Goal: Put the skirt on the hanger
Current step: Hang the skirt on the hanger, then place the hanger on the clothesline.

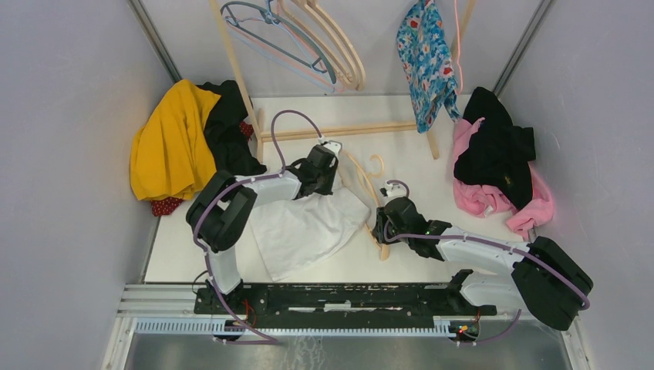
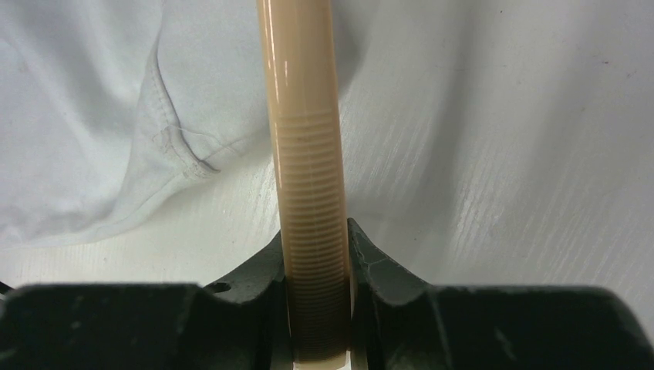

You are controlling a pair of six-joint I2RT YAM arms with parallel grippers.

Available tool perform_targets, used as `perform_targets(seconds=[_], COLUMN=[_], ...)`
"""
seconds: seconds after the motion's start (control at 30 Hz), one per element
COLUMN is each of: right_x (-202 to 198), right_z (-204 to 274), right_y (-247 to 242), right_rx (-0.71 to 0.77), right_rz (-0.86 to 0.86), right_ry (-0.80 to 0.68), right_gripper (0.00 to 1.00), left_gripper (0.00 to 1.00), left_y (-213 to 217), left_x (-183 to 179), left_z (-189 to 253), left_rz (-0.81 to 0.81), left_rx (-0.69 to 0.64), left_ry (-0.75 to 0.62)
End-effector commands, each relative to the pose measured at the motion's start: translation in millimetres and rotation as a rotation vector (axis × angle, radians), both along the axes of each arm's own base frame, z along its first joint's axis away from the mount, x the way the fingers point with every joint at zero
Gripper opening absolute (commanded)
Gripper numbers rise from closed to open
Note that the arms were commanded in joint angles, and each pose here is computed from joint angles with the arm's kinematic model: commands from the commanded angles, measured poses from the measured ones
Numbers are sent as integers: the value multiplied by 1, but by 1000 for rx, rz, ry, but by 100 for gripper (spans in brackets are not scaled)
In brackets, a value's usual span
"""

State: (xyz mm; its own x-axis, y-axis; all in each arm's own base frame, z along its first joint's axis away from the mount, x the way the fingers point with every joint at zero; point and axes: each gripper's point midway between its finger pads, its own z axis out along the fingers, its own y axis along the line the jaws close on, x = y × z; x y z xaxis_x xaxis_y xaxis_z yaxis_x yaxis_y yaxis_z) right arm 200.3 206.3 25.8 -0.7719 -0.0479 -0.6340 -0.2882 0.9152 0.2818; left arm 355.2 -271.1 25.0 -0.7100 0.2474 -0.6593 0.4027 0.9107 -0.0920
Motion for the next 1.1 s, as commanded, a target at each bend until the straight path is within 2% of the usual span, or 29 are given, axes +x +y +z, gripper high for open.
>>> perform_targets(seconds=[0.0, 0.23, 0.47, 0.63, 0.77, 0.9, 1.07], right_x=[0, 2, 4, 15, 22, 28, 34], right_z=[2, 3, 10, 25, 62, 97, 129], right_y=[6, 7, 7, -27, -44, -59, -62], right_rx=[18, 23, 24, -102, -116, -183, -193], right_rz=[20, 19, 15, -90, -149, -162, -142], right_ry=[-12, -17, -33, -101, -189, -259, -323], right_gripper=[1, 1, 1, 1, 1, 1, 1], left_gripper=[12, 12, 12, 13, 14, 15, 17], left_y=[-7, -25, -34, -19, -9, -7, -4], left_x=[-8, -16, -19, -13, -10, -9, -10], left_z=[-3, 42, 64, 56, 50, 49, 48], left_rz=[-34, -84, -107, -41, -2, 16, 22], left_rx=[-41, -183, -235, -158, -135, -133, -127], left_ry=[21, -23, -46, -46, -40, -39, -37])
